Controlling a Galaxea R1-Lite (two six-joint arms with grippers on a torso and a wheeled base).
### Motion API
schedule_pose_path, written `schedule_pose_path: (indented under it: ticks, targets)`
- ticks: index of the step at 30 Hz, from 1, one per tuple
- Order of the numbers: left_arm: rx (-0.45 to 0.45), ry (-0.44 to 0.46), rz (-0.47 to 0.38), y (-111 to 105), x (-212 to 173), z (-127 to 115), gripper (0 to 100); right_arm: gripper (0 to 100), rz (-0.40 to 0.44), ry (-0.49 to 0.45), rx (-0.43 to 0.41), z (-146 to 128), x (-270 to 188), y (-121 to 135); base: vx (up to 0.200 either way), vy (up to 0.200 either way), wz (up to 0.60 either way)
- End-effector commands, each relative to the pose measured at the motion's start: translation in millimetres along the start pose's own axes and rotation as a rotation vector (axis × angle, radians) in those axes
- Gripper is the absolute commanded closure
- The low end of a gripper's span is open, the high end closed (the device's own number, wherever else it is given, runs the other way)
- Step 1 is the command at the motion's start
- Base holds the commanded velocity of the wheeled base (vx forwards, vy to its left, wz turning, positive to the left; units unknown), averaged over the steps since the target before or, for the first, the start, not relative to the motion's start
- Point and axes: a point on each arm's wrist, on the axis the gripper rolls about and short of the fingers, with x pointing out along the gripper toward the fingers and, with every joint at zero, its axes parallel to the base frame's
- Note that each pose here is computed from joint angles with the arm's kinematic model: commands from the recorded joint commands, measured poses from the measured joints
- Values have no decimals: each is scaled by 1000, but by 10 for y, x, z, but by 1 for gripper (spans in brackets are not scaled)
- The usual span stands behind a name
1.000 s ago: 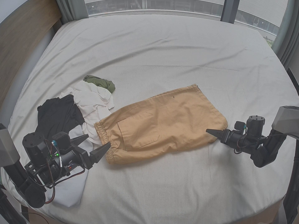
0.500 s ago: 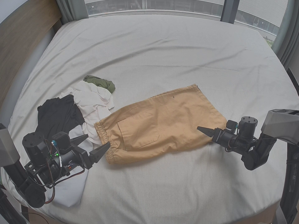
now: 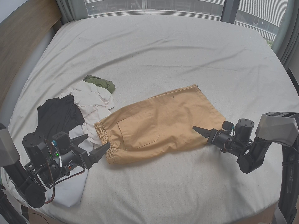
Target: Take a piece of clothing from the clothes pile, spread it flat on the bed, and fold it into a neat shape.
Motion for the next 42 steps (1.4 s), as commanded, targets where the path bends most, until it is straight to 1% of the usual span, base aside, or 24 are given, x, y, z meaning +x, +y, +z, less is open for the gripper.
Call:
schedule_pose_path:
  ticks: [1,3,4,14,22,25,28,31,32,34,35,36,37,40,42]
  targets:
    - [0,-1,0,0,0,1,0,0,-2,9,4,-36,12,-17,0,0,0]
    - [0,-1,0,0,0,1,0,0,-1,7,4,-30,17,-16,0,0,0]
    - [0,-1,0,0,0,1,0,100,-1,7,2,-31,15,-16,0,0,0]
    - [-2,1,0,1,2,-3,0,100,12,5,-4,-53,14,24,0,0,0]
    - [-2,2,2,1,0,-5,0,100,11,39,-6,-117,-78,123,0,0,0]
    - [-2,4,1,0,-3,-8,0,100,1,52,-18,-148,-113,113,0,0,0]
    - [-3,8,1,-1,-13,-15,0,100,-8,65,-50,-166,-183,132,0,0,0]
    - [-3,8,1,-1,-13,-15,0,100,-8,65,-50,-166,-183,132,0,0,0]
    - [-4,3,4,5,-14,-6,0,100,-36,101,-107,-240,-328,158,0,0,0]
    - [-5,5,4,4,-21,-8,0,100,-66,108,-118,-274,-381,164,0,0,0]
    - [-5,5,4,4,-21,-8,0,100,-67,107,-118,-273,-384,166,0,0,0]
    - [-4,8,3,1,-18,-14,0,100,-101,109,-131,-305,-431,162,0,0,0]
    - [-5,6,4,6,-14,-12,0,100,-113,109,-135,-318,-455,156,0,0,0]
    - [-4,8,3,1,-18,-14,0,100,-131,99,-148,-360,-517,150,0,0,0]
    - [-5,8,1,1,-18,-14,0,100,-141,111,-142,-394,-555,146,0,0,0]
